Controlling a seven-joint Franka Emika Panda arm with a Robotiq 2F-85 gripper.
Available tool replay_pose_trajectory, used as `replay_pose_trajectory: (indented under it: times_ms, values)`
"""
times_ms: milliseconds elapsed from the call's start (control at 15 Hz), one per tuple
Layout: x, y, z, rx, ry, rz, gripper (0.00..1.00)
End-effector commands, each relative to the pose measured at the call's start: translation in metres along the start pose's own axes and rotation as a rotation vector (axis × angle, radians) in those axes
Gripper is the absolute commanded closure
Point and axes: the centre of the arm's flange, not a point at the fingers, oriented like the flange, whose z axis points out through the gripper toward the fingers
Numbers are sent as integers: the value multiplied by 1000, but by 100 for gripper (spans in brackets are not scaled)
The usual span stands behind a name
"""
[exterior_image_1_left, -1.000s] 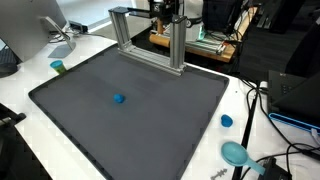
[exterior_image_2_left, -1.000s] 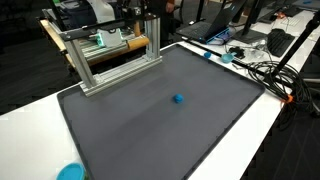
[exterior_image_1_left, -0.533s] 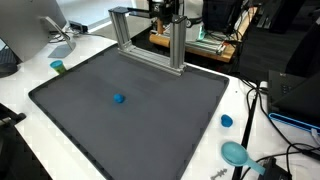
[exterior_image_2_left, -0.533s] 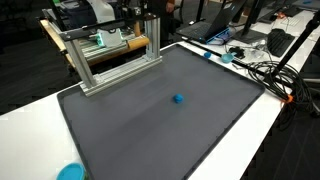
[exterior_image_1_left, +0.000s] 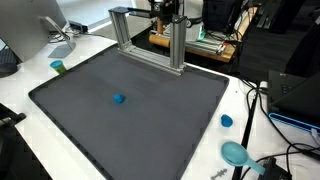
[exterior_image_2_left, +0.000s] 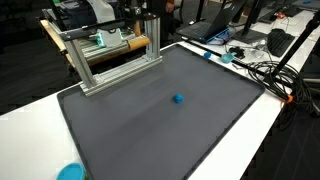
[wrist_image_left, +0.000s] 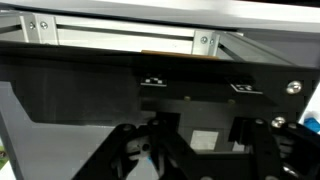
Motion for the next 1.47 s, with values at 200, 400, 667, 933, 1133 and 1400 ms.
replay_pose_trajectory:
  times_ms: [200,400,667,933,1133,1400]
  values:
    - [-15,-1,-6,-28,-25,206,65]
    - [-19,-7,-9,-64,-20,320,13]
    - [-26,-15,-18,-90,10,428,15]
    - [-20,-20,-18,-84,19,421,18]
    - [-12,-22,-18,-106,90,400,2]
    - [-4,-24,-21,-150,115,335,0]
